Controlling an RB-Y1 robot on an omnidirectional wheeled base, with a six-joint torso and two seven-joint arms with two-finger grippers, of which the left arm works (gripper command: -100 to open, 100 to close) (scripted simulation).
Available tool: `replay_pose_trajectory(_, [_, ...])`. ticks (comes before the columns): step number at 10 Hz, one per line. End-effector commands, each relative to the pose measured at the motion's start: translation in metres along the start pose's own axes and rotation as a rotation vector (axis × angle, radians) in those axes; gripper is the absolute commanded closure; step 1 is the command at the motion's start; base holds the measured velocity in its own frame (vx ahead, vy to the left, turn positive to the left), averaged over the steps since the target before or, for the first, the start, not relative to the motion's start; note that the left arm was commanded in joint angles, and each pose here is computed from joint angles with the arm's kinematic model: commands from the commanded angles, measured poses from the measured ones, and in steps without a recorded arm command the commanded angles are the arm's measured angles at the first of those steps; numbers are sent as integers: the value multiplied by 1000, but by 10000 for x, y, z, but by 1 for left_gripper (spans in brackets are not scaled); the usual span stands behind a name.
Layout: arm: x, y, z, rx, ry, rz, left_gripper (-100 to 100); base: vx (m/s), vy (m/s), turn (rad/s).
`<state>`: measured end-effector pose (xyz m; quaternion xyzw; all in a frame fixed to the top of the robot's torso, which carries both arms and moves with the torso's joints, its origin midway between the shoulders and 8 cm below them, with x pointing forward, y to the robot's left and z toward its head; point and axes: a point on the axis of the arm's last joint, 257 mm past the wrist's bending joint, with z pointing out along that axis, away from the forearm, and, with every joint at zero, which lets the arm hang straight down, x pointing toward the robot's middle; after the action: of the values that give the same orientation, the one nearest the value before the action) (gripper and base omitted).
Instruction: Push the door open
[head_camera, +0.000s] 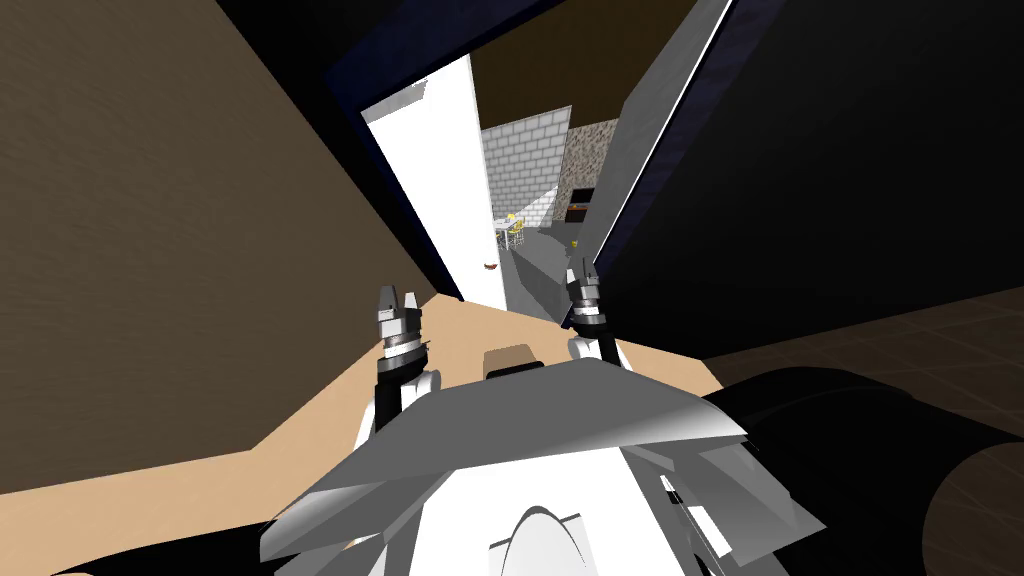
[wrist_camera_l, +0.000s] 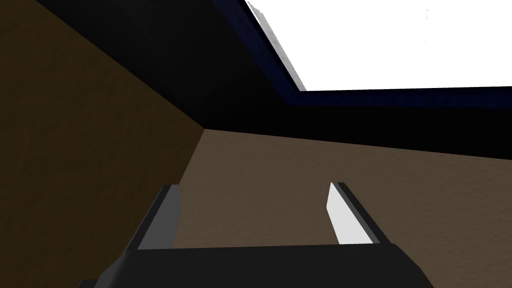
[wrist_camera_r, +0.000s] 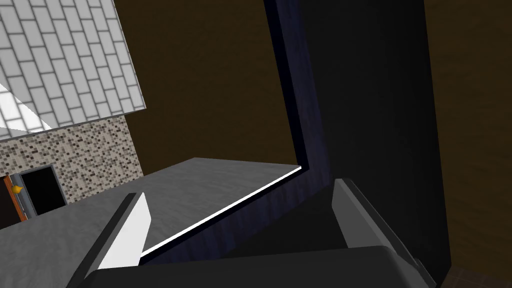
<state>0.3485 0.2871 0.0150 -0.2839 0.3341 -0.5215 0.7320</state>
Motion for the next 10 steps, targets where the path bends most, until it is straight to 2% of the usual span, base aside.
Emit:
replay_pose_trajectory(1, [45,108,-13,-13,9,-10,-100,130,10,-40])
replay_pose_trajectory(10, [309,708,-117,-92,53,-64,-100,87,28,-49])
